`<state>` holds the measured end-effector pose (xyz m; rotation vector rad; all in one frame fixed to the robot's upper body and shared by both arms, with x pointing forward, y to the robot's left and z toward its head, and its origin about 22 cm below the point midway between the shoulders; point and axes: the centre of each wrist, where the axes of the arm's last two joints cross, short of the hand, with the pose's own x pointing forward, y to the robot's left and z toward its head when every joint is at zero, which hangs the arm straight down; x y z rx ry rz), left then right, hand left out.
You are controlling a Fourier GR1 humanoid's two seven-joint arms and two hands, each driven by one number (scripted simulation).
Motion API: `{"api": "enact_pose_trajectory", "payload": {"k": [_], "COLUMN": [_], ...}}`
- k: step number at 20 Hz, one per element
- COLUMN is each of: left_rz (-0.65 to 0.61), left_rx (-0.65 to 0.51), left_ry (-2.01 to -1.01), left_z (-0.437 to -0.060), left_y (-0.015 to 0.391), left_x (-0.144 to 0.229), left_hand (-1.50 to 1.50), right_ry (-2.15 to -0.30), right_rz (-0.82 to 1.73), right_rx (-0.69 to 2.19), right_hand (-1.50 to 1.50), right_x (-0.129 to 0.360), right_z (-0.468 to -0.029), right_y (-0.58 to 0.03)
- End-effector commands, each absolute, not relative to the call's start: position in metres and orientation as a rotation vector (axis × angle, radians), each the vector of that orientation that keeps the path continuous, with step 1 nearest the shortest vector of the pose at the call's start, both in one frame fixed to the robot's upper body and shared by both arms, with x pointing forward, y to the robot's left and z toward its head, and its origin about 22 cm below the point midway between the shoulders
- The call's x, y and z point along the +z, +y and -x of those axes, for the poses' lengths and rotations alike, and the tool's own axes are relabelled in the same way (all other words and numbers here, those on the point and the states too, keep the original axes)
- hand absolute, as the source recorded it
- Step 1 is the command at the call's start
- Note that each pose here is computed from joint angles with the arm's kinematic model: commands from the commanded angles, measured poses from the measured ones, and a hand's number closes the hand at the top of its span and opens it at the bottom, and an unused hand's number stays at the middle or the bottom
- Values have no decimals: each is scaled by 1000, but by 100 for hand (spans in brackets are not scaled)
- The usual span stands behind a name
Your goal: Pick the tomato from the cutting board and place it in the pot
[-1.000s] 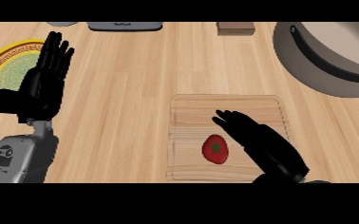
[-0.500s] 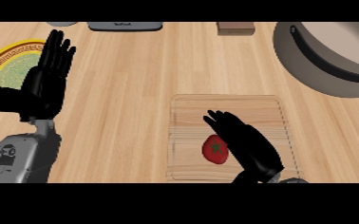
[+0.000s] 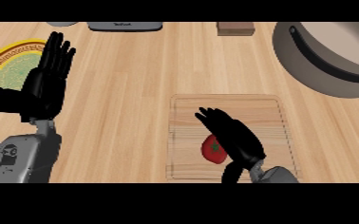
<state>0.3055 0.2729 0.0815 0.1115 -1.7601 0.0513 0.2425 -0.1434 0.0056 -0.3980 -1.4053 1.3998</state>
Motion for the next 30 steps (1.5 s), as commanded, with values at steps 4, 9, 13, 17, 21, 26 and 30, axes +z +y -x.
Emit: {"api": "enact_pose_trajectory", "payload": {"k": [4,9,13,17,21,26,30], "left_rz": [-118,-100,-104,-104,-121,-40,-26], "left_rx": [35,39,45,41,43,-2,-22], "left_ry": [-1773,-1764,-1768,-1773,-1769,-1796,-1782], "left_z": [-300,-310,-289,-292,-302,-312,-316], "left_y": [283,253,268,284,266,252,243], "left_x": [80,78,78,73,89,90,85], "left_hand": [0,0,0,0,0,0,0], "right_ry": [-1460,-1564,-1569,-1599,-1569,-1352,-1329], "right_rz": [334,326,378,420,643,891,1038], "right_rx": [1462,1548,1536,1508,1405,1148,955], "right_hand": [150,150,150,150,150,150,150], "right_x": [-10,-17,-19,-20,7,59,104], "right_z": [-256,-251,-238,-243,-255,-334,-371], "right_y": [-128,-112,-116,-93,-100,-95,-79]}}
